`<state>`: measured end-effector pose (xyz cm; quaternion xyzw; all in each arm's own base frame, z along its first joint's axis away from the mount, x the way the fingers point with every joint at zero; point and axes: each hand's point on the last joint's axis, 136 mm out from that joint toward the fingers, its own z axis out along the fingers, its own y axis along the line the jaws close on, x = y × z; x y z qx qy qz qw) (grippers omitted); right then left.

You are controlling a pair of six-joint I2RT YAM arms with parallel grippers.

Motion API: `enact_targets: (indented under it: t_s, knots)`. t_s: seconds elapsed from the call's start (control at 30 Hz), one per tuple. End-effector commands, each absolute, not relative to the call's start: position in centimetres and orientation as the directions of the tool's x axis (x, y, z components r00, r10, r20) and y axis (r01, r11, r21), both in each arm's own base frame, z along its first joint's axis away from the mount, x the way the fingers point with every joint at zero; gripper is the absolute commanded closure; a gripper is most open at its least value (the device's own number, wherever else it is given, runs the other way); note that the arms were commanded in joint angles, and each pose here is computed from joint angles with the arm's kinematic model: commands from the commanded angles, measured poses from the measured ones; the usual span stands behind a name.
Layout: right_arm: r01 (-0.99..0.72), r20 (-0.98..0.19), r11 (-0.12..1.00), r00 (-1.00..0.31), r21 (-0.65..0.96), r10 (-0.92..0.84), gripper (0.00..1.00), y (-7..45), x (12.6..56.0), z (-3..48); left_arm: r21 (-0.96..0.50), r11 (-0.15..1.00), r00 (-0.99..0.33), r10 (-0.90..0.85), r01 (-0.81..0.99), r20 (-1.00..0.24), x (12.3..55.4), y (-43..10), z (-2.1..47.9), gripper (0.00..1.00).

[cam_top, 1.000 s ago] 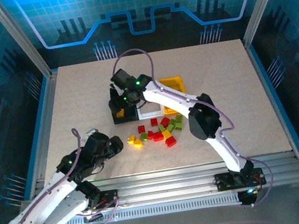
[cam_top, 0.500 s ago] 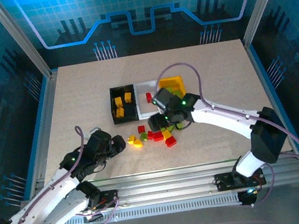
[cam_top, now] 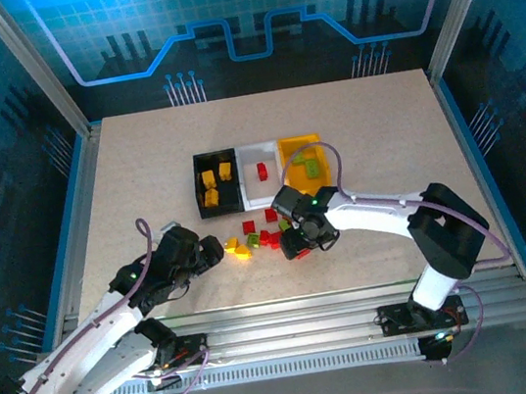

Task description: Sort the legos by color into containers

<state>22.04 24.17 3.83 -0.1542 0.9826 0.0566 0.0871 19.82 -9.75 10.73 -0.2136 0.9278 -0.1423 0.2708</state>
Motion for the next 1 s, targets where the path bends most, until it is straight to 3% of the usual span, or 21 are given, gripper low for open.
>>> enact_targets:
  t_s: [0.0, 0.23, 0.43, 0.63, 0.77, 0.97]
  knots:
    - [-0.323, -0.180, 0.944, -0.935, 0.069, -0.307, 0.26, 24.8, 22.2, 3.0, -0.378, 0.868, -0.770, -0.472, -0.322, -0.429, 19.7, -9.9, 10.2, 0.01]
    - [-0.319, -0.161, 0.946, -0.938, 0.055, -0.307, 0.43, 24.6, 22.0, 2.2, -0.369, 0.871, -0.775, -0.468, -0.324, -0.425, 19.5, -9.8, 10.0, 0.01]
    - [-0.348, -0.211, 0.933, -0.922, 0.094, -0.323, 0.57, 24.7, 21.7, 4.9, -0.370, 0.872, -0.776, -0.466, -0.320, -0.426, 19.5, -9.9, 10.0, 0.01]
    - [-0.384, -0.343, 0.907, -0.887, 0.175, -0.309, 0.59, 26.2, 23.3, 11.0, -0.379, 0.869, -0.777, -0.468, -0.318, -0.421, 19.6, -10.1, 9.7, 0.01]
    - [-0.382, -0.414, 0.903, -0.867, 0.194, -0.278, 0.57, 28.3, 27.7, 14.1, -0.381, 0.866, -0.777, -0.473, -0.323, -0.417, 19.5, -10.1, 9.5, 0.01]
    - [-0.320, -0.424, 0.930, -0.879, 0.182, -0.220, 0.56, 30.6, 35.1, 13.7, -0.377, 0.869, -0.782, -0.468, -0.322, -0.412, 19.4, -10.1, 9.5, 0.01]
